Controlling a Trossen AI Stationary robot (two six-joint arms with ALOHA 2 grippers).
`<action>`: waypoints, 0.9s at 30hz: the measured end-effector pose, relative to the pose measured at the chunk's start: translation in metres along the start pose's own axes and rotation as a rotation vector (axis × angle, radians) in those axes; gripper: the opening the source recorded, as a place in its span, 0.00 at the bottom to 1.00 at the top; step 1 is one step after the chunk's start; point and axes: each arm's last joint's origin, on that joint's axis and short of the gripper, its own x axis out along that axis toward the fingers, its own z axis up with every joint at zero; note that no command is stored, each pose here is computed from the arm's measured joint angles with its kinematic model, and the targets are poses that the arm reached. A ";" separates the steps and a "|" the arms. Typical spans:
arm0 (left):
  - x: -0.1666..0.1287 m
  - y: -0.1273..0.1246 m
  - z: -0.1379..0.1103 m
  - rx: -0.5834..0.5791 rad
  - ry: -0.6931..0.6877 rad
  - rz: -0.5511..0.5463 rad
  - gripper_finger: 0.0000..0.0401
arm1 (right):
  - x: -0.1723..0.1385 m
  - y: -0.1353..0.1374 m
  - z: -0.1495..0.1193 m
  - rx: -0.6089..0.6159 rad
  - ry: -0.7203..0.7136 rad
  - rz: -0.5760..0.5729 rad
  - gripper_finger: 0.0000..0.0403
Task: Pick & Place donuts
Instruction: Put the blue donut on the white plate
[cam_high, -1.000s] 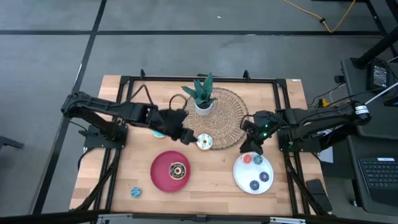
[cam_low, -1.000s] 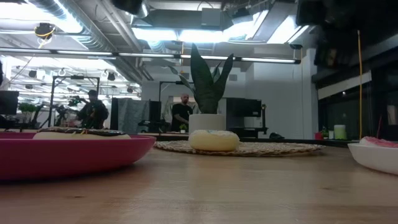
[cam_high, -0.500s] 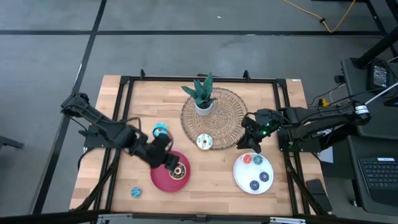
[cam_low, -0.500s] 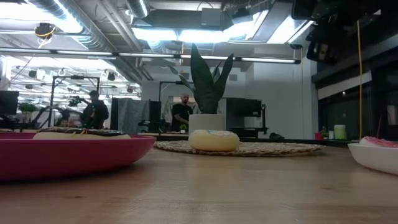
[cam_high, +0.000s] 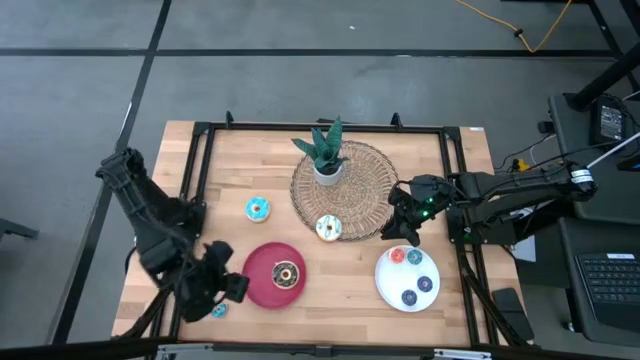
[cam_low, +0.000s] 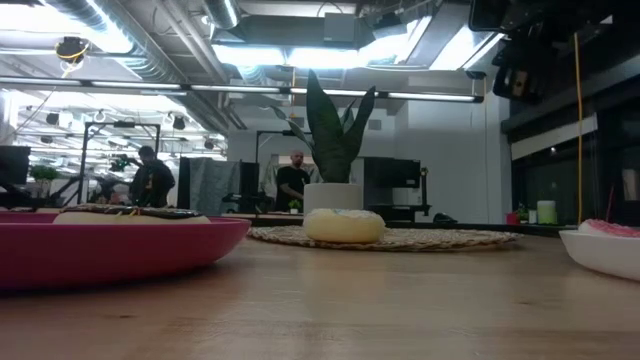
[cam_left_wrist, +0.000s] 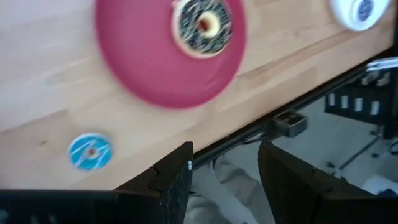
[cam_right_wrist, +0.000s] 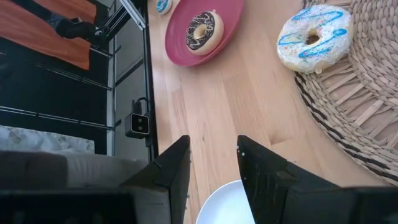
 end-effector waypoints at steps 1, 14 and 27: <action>-0.001 0.003 -0.003 0.003 0.002 0.010 0.43 | 0.000 0.000 0.000 0.000 0.000 0.000 0.33; 0.010 0.030 -0.050 0.102 0.040 0.085 0.43 | 0.000 0.000 0.000 0.000 0.000 0.000 0.33; 0.050 0.047 -0.077 0.178 0.015 0.262 0.43 | 0.000 0.000 0.000 0.000 0.001 0.000 0.33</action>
